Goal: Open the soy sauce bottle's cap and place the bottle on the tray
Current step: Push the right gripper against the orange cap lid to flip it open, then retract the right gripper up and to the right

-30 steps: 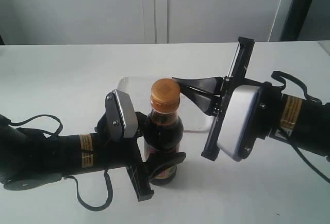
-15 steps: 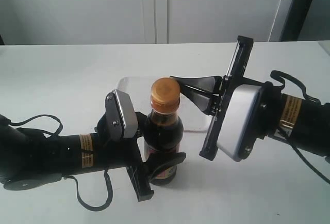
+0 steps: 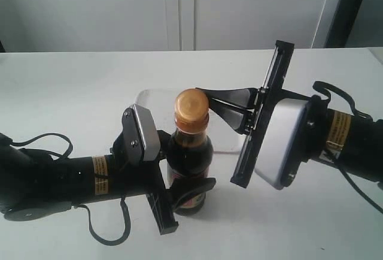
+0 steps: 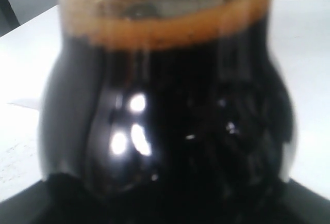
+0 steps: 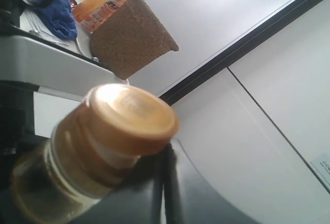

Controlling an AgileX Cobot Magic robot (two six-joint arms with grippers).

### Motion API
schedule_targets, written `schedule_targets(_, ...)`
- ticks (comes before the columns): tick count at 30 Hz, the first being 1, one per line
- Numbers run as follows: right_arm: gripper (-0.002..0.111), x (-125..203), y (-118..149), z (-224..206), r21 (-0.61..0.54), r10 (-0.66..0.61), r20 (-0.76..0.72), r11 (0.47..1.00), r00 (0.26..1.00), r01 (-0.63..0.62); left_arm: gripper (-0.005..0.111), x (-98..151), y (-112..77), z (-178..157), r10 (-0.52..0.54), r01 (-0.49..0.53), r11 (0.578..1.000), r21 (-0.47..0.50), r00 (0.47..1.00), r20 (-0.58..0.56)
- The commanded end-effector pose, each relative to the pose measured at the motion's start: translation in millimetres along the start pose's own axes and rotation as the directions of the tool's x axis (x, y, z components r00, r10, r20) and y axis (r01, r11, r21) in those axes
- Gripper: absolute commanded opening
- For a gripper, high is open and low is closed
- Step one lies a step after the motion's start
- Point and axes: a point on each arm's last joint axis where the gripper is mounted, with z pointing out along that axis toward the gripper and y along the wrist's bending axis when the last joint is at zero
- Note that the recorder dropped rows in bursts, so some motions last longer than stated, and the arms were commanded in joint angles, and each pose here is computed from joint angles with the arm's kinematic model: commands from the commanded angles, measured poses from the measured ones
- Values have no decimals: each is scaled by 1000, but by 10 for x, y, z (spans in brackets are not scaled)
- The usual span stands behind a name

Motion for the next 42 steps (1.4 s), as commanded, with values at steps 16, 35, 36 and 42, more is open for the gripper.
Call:
schedule_targets(16, 0, -456, -101, -134, -62, 46, 149, 997, 988, -37, 0, -22, 11, 0, -10, 10, 1000, -5, 1000, 8)
schedule_targets(35, 0, -367, -541, -108, 224, 580, 187, 761, 793, -609, 0, -23, 16, 0, -13, 14, 1000, -11, 1000, 9)
schedule_targets(36, 0, -339, -575, -87, 240, 607, 157, 742, 779, -626, 0, -23, 16, 0, -13, 14, 1000, -11, 1000, 9)
schedule_targets(42, 0, -199, -877, 33, 380, 684, -54, 688, 727, -619, 0, -25, 36, -1, -27, 27, 999, -32, 1000, 13)
